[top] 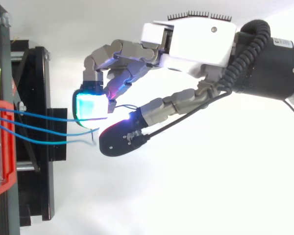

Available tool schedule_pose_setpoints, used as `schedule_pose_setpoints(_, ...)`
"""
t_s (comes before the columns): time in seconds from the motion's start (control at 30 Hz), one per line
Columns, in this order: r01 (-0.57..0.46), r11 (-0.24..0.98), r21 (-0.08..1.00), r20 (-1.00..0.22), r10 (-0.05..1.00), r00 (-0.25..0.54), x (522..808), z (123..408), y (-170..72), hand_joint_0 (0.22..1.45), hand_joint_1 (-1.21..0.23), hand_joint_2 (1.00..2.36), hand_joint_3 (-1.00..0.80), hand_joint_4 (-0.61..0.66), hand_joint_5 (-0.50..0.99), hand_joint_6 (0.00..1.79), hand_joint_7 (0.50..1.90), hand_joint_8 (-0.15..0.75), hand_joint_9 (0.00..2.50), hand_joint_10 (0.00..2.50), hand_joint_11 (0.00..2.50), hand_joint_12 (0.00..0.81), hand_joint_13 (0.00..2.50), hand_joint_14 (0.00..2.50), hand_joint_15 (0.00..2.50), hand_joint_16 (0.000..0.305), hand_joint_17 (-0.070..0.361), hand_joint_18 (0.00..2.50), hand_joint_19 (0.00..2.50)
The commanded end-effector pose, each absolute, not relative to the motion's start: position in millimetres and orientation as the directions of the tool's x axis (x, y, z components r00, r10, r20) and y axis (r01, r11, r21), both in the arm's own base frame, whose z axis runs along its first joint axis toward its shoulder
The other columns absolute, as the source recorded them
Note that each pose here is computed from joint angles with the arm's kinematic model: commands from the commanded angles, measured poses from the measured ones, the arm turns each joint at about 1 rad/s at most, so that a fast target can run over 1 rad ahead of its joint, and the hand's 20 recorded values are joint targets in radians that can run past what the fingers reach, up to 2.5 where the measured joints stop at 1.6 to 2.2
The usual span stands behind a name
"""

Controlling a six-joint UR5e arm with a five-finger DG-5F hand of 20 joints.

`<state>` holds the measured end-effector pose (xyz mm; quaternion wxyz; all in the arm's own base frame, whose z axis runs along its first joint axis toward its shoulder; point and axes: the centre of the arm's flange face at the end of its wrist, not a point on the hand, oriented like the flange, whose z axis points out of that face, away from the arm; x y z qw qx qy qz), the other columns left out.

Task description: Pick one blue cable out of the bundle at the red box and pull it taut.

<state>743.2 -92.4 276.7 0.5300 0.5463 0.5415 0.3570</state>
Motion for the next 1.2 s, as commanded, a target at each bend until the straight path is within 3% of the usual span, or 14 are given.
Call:
schedule_pose_setpoints(0.0,0.213,0.148,0.966,-0.184,0.970,0.159,743.3,277.0,-92.3,0.64,-0.90,1.01,-0.37,0.16,-0.13,0.85,1.03,0.245,0.81,0.01,0.65,0.299,0.25,0.00,0.08,0.044,0.098,0.35,0.24)
schedule_pose_setpoints(0.2,0.214,0.148,0.965,-0.184,0.970,0.158,743.2,276.8,-92.3,0.67,-0.91,1.00,-0.49,0.18,-0.14,0.86,0.99,0.254,0.83,0.01,0.69,0.303,0.28,0.00,0.10,0.044,0.100,0.38,0.23)
schedule_pose_setpoints(0.47,0.214,0.148,0.965,-0.184,0.970,0.160,743.0,276.3,-92.5,0.52,-0.74,1.00,-0.50,0.18,-0.13,0.84,0.95,0.265,0.87,0.01,0.68,0.312,0.26,0.00,0.11,0.047,0.106,0.36,0.26)
schedule_pose_setpoints(0.77,0.214,0.148,0.965,-0.184,0.970,0.160,743.1,276.9,-92.4,0.56,-0.68,1.00,-0.50,0.16,-0.12,0.83,0.99,0.258,0.89,0.01,0.67,0.305,0.26,0.00,0.11,0.045,0.101,0.34,0.26)
schedule_pose_setpoints(1.17,0.216,0.149,0.965,-0.185,0.970,0.158,743.0,276.2,-91.3,0.60,-0.77,1.02,-0.24,0.12,-0.11,0.86,1.03,0.311,1.04,0.01,0.76,0.317,0.42,0.01,0.17,0.046,0.103,0.48,0.27)
